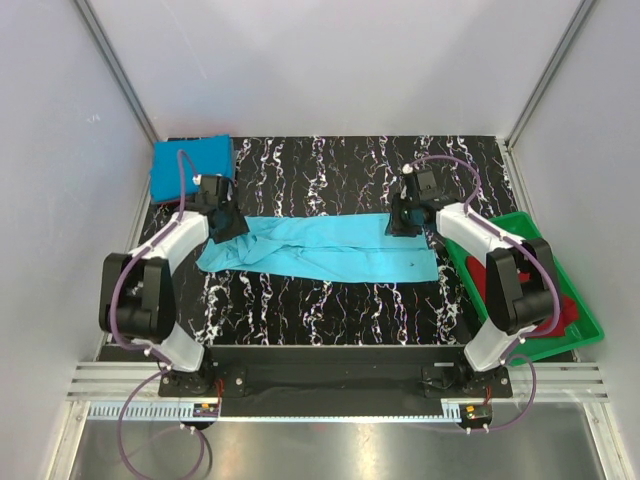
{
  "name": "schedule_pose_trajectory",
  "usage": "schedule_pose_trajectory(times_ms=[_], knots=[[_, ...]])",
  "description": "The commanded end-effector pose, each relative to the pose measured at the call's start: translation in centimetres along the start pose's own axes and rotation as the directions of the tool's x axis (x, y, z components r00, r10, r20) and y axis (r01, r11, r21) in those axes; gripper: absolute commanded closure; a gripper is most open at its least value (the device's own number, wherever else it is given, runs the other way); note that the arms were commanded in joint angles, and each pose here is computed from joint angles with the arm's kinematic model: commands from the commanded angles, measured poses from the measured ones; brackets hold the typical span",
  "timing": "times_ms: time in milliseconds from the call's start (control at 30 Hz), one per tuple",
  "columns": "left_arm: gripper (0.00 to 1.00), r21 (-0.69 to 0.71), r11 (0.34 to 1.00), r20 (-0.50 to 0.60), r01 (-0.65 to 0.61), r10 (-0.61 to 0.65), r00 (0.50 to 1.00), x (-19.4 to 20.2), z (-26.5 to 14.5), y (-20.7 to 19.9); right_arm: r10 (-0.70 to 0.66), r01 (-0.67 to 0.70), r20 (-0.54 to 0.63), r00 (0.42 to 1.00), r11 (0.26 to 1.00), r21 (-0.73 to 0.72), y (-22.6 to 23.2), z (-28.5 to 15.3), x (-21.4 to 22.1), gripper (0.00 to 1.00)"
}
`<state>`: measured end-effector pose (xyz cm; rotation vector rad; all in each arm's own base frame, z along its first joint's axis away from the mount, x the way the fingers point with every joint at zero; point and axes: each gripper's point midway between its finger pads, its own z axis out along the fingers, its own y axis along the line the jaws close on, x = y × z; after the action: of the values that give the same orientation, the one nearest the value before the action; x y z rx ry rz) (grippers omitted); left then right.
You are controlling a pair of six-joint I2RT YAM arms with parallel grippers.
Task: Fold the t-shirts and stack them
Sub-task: Fold the tshirt
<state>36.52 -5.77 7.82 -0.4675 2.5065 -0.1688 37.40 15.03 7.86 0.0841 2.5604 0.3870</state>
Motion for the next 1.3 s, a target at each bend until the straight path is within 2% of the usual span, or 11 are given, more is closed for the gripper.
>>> schedule_pose_trajectory(times_ms=[0, 33, 200, 300, 500, 800, 833, 867, 933, 1133, 1267], knots=[[0.51, 0.042, 0.999, 0.004, -0.028, 0.028, 1.0, -1.5, 0.3, -1.2, -0.06, 0.071, 0.085, 0.995, 0.988, -0.135, 4.4, -1.7, -2.8, 0.68], [0.54, 0.027, 0.999, -0.005, -0.03, 0.03, 1.0, -1.1, 0.6, -0.9, -0.064, 0.076, 0.085, 0.994, 0.987, -0.139, 4.7, -1.6, -2.9, 0.67], [0.88, -0.085, 0.996, 0.002, -0.003, 0.003, 1.0, 0.2, 0.2, 1.8, -0.023, 0.027, 0.078, 0.997, 0.998, -0.059, 3.3, -0.5, -2.4, 0.67], [1.0, -0.103, 0.994, 0.051, 0.042, -0.037, 0.998, 0.3, -0.9, 2.5, 0.003, -0.005, 0.078, 0.997, 1.0, 0.025, 1.4, 0.3, -1.9, 0.69], [1.0, -0.112, 0.989, 0.075, 0.092, -0.084, 0.994, 1.6, -1.5, 3.4, 0.049, -0.056, 0.066, 0.997, 0.991, 0.121, -1.6, 1.4, -1.3, 0.73], [1.0, -0.175, 0.976, 0.154, 0.129, -0.103, 0.983, 0.7, -3.0, 4.9, 0.106, -0.117, 0.055, 0.993, 0.957, 0.265, -6.8, -1.0, -2.9, 0.7], [0.96, -0.16, 0.98, 0.153, 0.115, -0.09, 0.984, 0.6, -3.2, 4.7, 0.106, -0.119, 0.06, 0.993, 0.956, 0.269, -6.9, -1.5, -2.9, 0.7], [0.68, -0.149, 0.983, 0.159, 0.106, -0.082, 0.984, 0.3, -3.7, 4.5, 0.109, -0.119, 0.055, 0.993, 0.957, 0.264, -6.9, -1.7, -2.6, 0.7], [0.52, -0.163, 0.98, 0.184, 0.112, -0.081, 0.979, 0.0, -4.4, 4.8, 0.109, -0.12, 0.058, 0.992, 0.959, 0.255, -6.8, -2.2, -2.2, 0.69], [0.48, -0.116, 0.977, 0.198, 0.177, -0.152, 0.968, -0.1, -5.3, 4.8, 0.16, -0.164, 0.035, 0.986, 0.953, 0.255, -6.8, -1.7, -1.1, 0.71], [0.49, -0.115, 0.973, 0.101, 0.2, -0.189, 0.977, 2.6, -3.4, 5.4, 0.165, -0.164, 0.013, 0.986, 0.959, 0.231, -6.3, -1.2, -0.8, 0.71]])
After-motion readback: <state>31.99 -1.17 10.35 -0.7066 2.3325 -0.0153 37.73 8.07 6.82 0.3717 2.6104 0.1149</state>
